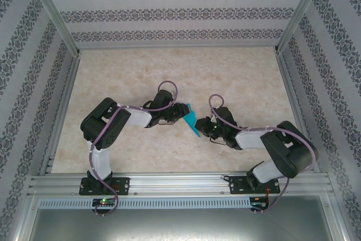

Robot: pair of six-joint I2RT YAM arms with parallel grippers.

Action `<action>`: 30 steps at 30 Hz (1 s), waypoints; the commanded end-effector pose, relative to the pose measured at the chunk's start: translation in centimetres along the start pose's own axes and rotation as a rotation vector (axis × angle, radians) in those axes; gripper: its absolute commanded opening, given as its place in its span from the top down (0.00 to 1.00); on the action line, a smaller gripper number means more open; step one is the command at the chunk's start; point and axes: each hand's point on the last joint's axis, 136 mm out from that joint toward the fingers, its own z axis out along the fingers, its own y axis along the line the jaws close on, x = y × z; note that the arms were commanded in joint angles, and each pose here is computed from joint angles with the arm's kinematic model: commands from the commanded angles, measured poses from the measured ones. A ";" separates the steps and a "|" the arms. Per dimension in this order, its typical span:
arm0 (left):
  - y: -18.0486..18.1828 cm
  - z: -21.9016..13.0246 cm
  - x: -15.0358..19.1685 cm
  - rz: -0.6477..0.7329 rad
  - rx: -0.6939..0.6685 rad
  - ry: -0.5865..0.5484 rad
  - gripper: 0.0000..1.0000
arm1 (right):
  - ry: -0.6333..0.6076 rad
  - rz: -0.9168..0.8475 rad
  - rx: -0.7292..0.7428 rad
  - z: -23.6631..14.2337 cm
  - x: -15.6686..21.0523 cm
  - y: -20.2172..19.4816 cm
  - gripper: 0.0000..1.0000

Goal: Fold a paper plane with a square sheet of paper (pick it up from the middle)

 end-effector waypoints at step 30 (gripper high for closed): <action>1.5 0.7 0.7 -0.008 -0.077 0.024 0.64 | 0.152 -0.289 0.263 -0.2 2.3 -2.0 0.66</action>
